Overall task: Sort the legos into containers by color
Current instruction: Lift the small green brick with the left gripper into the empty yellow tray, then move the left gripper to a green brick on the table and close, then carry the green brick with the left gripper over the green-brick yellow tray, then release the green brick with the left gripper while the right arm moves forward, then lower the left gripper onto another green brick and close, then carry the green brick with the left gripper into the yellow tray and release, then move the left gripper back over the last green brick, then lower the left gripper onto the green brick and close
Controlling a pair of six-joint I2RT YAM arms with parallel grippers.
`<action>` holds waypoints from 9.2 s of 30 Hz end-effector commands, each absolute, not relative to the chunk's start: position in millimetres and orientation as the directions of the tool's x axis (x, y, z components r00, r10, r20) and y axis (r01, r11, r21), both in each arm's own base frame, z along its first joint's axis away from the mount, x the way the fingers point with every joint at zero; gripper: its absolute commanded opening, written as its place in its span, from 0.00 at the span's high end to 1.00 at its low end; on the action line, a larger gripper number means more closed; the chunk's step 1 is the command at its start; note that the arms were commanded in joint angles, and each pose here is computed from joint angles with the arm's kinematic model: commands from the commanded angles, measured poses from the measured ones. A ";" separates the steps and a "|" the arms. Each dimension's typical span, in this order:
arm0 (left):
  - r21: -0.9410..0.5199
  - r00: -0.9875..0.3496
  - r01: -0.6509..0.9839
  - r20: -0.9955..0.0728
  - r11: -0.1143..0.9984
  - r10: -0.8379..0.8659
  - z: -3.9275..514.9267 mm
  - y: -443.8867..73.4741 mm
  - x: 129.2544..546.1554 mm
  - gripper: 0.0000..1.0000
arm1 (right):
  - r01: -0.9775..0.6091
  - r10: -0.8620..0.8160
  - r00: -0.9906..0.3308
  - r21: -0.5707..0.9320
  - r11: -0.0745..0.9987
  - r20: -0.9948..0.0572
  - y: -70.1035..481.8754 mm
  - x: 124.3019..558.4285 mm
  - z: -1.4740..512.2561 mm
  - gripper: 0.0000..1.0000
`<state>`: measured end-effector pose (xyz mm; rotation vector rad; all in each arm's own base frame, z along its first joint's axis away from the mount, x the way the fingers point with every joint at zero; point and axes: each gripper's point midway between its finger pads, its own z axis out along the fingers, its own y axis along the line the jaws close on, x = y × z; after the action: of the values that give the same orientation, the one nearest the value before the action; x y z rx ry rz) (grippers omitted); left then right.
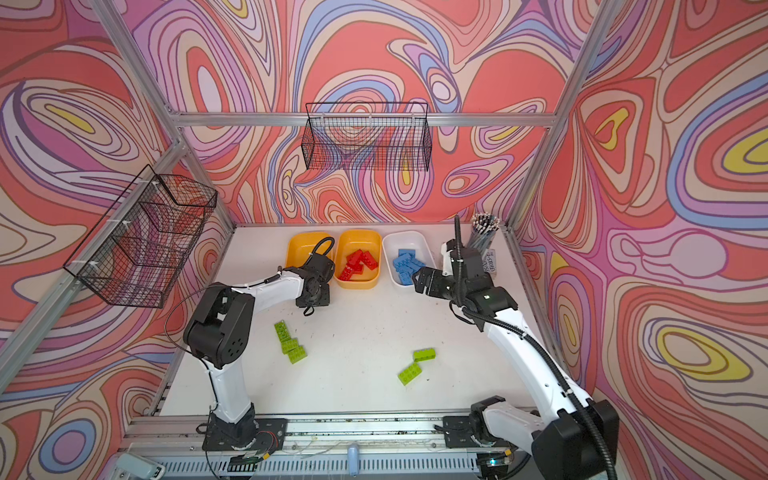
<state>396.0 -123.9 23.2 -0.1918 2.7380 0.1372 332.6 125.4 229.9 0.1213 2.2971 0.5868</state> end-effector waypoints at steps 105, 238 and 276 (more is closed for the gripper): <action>-0.070 -0.820 -0.465 -0.341 0.882 -0.460 72.0 -48.6 343.0 0.68 | -0.177 0.267 -0.683 0.509 0.842 -0.680 139.4 325.1 256.6 0.02; -0.148 -0.808 -0.438 -0.368 0.887 -0.461 128.7 -75.4 380.4 0.12 | -0.343 -0.006 -0.682 0.313 0.886 -0.731 267.4 301.5 222.8 0.02; -0.029 -0.889 -0.423 -0.181 0.906 -0.421 10.0 -100.5 200.9 0.29 | -0.302 0.037 -0.691 0.335 0.893 -0.722 233.5 266.1 222.6 0.02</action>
<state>202.9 -100.3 17.0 -0.6452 2.8767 0.0041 264.2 232.5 221.6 -0.1943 2.2700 0.5780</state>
